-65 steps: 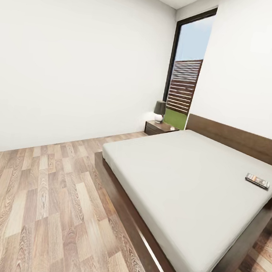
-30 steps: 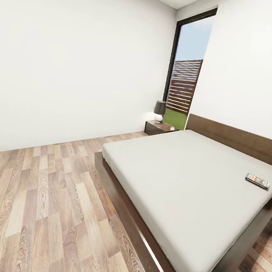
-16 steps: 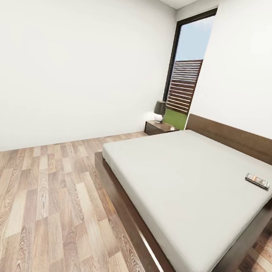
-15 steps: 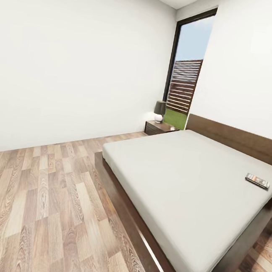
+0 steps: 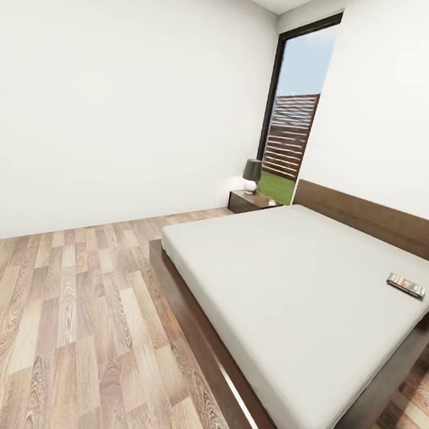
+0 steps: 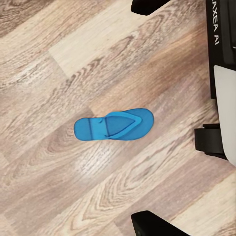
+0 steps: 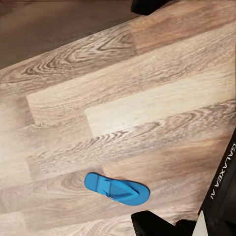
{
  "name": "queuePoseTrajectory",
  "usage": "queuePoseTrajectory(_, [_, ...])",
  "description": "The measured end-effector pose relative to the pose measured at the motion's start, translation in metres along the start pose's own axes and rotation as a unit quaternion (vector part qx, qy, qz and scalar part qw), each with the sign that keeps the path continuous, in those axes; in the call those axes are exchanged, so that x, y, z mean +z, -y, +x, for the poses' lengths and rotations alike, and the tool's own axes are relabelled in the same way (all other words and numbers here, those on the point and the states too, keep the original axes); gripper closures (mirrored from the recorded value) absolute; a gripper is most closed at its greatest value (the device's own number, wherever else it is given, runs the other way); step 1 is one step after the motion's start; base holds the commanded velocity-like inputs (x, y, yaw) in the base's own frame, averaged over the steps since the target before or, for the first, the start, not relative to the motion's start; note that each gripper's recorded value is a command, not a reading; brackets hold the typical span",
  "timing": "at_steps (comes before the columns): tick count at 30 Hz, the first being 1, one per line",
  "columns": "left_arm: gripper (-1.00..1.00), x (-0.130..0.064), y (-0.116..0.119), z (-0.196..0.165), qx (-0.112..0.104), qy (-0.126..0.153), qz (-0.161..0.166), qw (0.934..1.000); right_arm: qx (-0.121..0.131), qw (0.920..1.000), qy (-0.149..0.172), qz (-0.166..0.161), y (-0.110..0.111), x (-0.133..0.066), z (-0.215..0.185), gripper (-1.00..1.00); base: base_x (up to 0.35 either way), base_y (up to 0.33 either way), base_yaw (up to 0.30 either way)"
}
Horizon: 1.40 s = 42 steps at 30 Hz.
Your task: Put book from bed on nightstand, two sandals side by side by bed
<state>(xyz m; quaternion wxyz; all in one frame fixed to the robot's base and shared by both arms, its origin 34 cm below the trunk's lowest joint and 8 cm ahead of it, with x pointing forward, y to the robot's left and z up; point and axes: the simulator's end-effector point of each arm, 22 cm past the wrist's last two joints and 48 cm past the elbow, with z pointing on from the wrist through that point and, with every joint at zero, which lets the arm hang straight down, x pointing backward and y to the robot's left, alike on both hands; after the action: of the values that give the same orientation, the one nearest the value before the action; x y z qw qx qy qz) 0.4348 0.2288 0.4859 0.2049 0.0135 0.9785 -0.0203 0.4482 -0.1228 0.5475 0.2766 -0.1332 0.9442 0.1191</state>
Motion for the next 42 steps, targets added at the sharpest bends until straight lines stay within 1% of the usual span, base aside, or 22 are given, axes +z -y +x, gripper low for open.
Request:
queuePoseTrajectory(2, [-1.0,0.0,0.0,0.0,0.0,0.0,0.0,1.0,-0.01,0.9995,0.029,-0.003,-0.004,-0.004,-0.032,-1.0,0.0,0.0,0.0])
queuePoseTrajectory(3, [-1.0,0.0,0.0,0.0,0.0,0.0,0.0,1.0,-0.01,0.9995,0.03,-0.003,-0.004,-0.004,-0.032,-1.0,0.0,0.0,0.0])
queuePoseTrajectory(6, [-1.0,0.0,0.0,0.0,0.0,0.0,0.0,1.0,-0.021,0.9967,0.079,-0.006,-0.01,-0.015,-0.082,-1.0,0.0,0.0,0.0])
queuePoseTrajectory(7, [-1.0,0.0,0.0,0.0,0.0,0.0,0.0,1.0,-0.021,0.9966,0.079,-0.006,-0.01,-0.016,-0.083,-1.0,0.0,0.0,0.0])
queuePoseTrajectory(11, [-1.0,0.0,0.0,0.0,0.0,0.0,0.0,1.0,-0.032,0.9901,0.136,-0.009,-0.017,-0.038,-0.143,-1.0,0.0,0.0,0.0])
queuePoseTrajectory(12, [-1.0,0.0,0.0,0.0,0.0,0.0,0.0,1.0,-0.032,0.9901,0.137,-0.009,-0.017,-0.038,-0.144,-1.0,0.0,0.0,0.0])
queuePoseTrajectory(13, [-1.0,0.0,0.0,0.0,0.0,0.0,0.0,1.0,-0.034,0.9884,0.148,-0.009,-0.019,-0.044,-0.157,-1.0,0.0,0.0,0.0])
queuePoseTrajectory(14, [-1.0,0.0,0.0,0.0,0.0,0.0,0.0,1.0,-0.034,0.9883,0.148,-0.009,-0.019,-0.045,-0.157,-1.0,0.0,0.0,0.0])
queuePoseTrajectory(19, [-1.0,0.0,0.0,0.0,0.0,0.0,0.0,1.0,-0.039,0.9799,0.195,-0.008,-0.023,-0.078,-0.212,-1.0,0.0,0.0,0.0])
queuePoseTrajectory(20, [-1.0,0.0,0.0,0.0,0.0,0.0,0.0,1.0,-0.039,0.9799,0.196,-0.008,-0.023,-0.079,-0.213,-1.0,0.0,0.0,0.0])
queuePoseTrajectory(22, [-1.0,0.0,0.0,0.0,0.0,0.0,0.0,1.0,-0.04,0.9763,0.213,-0.007,-0.024,-0.093,-0.231,-1.0,0.0,0.0,0.0])
queuePoseTrajectory(23, [-1.0,0.0,0.0,0.0,0.0,0.0,0.0,1.0,-0.04,0.9762,0.213,-0.007,-0.024,-0.093,-0.232,-1.0,0.0,0.0,0.0])
queuePoseTrajectory(26, [-1.0,0.0,0.0,0.0,0.0,0.0,0.001,1.0,-0.043,0.9707,0.236,-0.006,-0.026,-0.112,-0.254,-1.0,0.0,0.0,0.0])
queuePoseTrajectory(27, [-1.0,0.0,0.0,0.0,0.0,0.0,0.001,1.0,-0.043,0.9707,0.237,-0.006,-0.026,-0.112,-0.254,-1.0,0.0,0.0,0.0])
queuePoseTrajectory(32, [-1.0,0.0,0.0,0.0,0.0,0.0,0.0,1.0,-0.046,0.9622,0.268,-0.004,-0.027,-0.137,-0.28,-1.0,0.0,0.0,0.0])
queuePoseTrajectory(36, [-1.0,0.0,0.0,0.0,0.0,0.0,0.001,1.0,-0.047,0.9595,0.278,-0.003,-0.027,-0.144,-0.287,-1.0,0.0,0.0,0.0])
queuePoseTrajectory(42, [-1.0,0.0,0.0,0.0,0.0,0.0,0.001,1.0,-0.048,0.9575,0.284,-0.003,-0.027,-0.148,-0.291,-1.0,0.0,0.0,0.0])
